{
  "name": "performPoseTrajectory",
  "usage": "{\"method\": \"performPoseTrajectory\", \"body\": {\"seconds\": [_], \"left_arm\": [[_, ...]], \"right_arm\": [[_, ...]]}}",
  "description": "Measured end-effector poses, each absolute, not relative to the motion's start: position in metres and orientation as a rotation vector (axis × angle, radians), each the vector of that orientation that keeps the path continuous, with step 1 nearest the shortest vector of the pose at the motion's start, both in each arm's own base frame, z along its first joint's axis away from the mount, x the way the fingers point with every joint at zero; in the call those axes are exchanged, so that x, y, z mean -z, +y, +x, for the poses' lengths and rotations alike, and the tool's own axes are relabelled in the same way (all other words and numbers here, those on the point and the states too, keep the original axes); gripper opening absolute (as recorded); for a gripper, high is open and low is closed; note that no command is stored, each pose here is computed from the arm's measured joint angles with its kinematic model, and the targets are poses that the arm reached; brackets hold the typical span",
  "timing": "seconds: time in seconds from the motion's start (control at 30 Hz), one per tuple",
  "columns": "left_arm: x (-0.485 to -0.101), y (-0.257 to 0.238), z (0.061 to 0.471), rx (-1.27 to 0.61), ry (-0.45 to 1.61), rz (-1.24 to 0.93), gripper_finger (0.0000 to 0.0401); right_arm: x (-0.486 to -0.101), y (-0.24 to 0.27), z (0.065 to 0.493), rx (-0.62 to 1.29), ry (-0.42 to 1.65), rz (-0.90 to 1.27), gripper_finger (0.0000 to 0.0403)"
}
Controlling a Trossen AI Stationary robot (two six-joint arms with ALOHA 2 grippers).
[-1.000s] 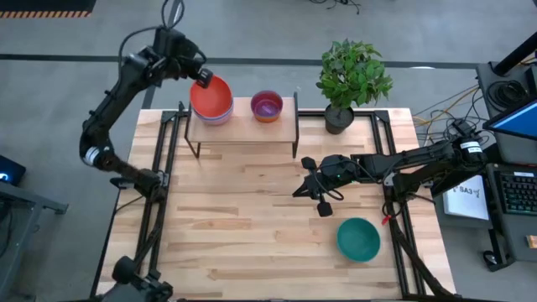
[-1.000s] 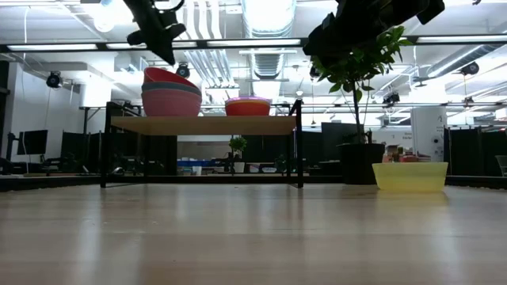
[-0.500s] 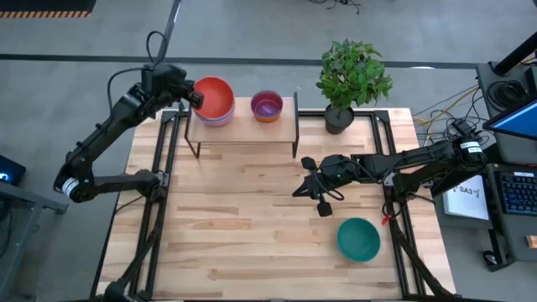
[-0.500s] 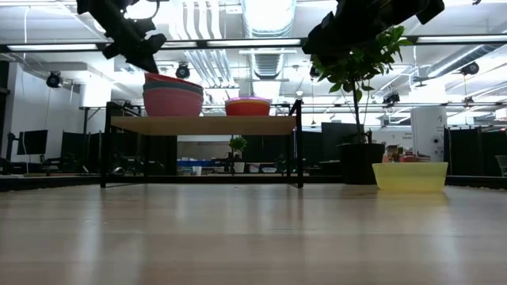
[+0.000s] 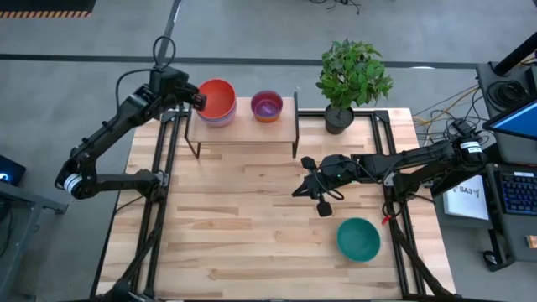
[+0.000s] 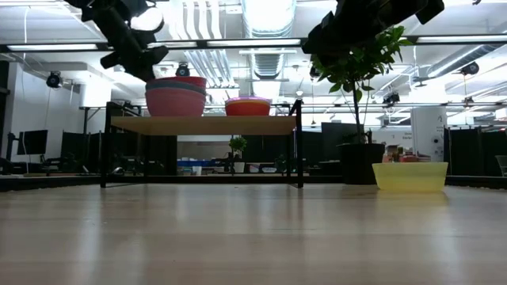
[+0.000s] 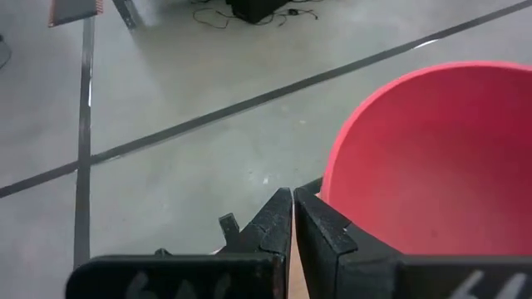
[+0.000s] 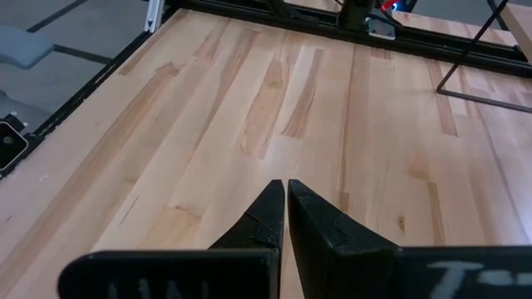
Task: Place and stack bowls onto a shelf
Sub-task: Stack the big orange bowl on top of the big blue bowl on the shelf
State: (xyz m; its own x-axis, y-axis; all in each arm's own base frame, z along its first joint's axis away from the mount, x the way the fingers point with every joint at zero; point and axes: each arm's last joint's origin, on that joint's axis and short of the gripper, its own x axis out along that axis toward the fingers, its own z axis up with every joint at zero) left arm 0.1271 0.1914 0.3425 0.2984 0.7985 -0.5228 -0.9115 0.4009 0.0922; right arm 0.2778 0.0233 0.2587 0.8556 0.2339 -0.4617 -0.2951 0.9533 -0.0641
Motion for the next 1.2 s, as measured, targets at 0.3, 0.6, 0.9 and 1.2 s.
{"method": "performPoseTrajectory", "body": {"seconds": [0.3,0.6,0.9,1.2], "left_arm": [[-0.367,0.182,0.143,-0.837,0.358,-0.279,0.0],[-0.364,0.156,0.196,-0.633,0.19,-0.174,0.0],[-0.341,0.155,0.224,-0.764,0.314,-0.113,0.0],[-0.323,0.166,0.234,-0.848,0.39,-0.114,0.0]], "right_arm": [[-0.259,0.023,0.278,-0.281,0.466,-0.147,0.0009],[-0.259,0.023,0.278,-0.282,0.462,-0.153,0.0009],[-0.259,0.023,0.278,-0.282,0.462,-0.153,0.0009],[-0.259,0.023,0.278,-0.282,0.463,-0.152,0.0009]]}}
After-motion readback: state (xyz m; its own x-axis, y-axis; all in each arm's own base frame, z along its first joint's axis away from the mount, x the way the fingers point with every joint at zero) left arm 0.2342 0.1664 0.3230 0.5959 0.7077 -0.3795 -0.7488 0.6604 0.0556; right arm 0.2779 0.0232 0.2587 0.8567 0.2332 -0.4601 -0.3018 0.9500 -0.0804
